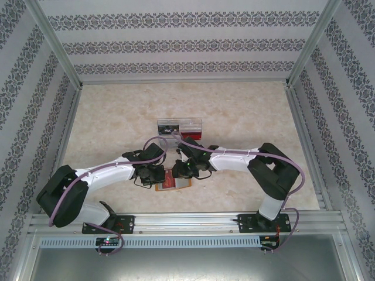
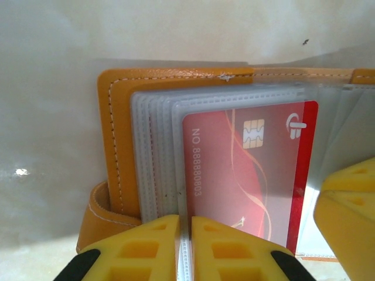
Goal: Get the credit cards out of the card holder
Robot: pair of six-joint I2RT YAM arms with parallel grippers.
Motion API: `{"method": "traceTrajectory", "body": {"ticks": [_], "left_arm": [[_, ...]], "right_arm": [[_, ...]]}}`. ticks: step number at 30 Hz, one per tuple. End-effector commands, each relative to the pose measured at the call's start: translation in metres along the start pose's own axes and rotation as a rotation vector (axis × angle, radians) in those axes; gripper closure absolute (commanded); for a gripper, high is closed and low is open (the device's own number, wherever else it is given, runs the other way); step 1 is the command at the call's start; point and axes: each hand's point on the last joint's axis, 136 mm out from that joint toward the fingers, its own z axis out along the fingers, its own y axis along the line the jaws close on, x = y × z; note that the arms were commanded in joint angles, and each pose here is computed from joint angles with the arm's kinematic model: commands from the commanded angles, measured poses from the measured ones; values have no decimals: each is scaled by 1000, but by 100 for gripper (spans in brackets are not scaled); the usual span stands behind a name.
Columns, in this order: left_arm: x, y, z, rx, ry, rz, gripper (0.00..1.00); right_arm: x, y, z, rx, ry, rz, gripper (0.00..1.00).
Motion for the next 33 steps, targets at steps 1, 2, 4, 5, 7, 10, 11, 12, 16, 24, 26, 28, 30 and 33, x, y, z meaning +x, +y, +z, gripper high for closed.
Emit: {"method": "traceTrajectory", "body": {"ticks": [1,2,4,5,7,10,11,12,16,24,26,28,30,33], "left_arm": [[6,11,9,-34,28,-18,86],[6,12,9,-35,29,-17,86],[7,12,9,-34,30,-17,86],[6,12,9,-35,28,-17,86],[6,11,9,-34,29,-18,86],[6,11,9,-33,29,-19,87],[6,11,9,-32,28,-20,89],[7,12,9,-36,31,-21,90],[7,18,9,-72,32,-31,96],[11,37,10,-164,45,-43,100],[12,38,12,-172,52,-46,100],[12,37,12,-167,53,-46,100],[12,35,12,-159,52,-45,100],[10,31,13,-145,53,-39,100]], "right_arm": [[-1,6,6,-20,11,4,81],[-1,5,7,-17,13,5,81],[0,4,8,-15,18,7,81],[0,4,9,-15,20,8,81],[0,4,10,-16,21,10,81],[0,4,10,-16,21,10,87],[0,3,9,-15,19,10,92],[0,3,8,-14,17,11,96],[1,-3,5,1,11,22,100],[3,-21,-5,24,-10,55,100],[3,-23,-8,22,-14,62,100],[4,-24,-9,22,-13,61,100],[3,-21,-9,8,-12,55,100],[2,-18,-6,-2,-12,53,88]]}}
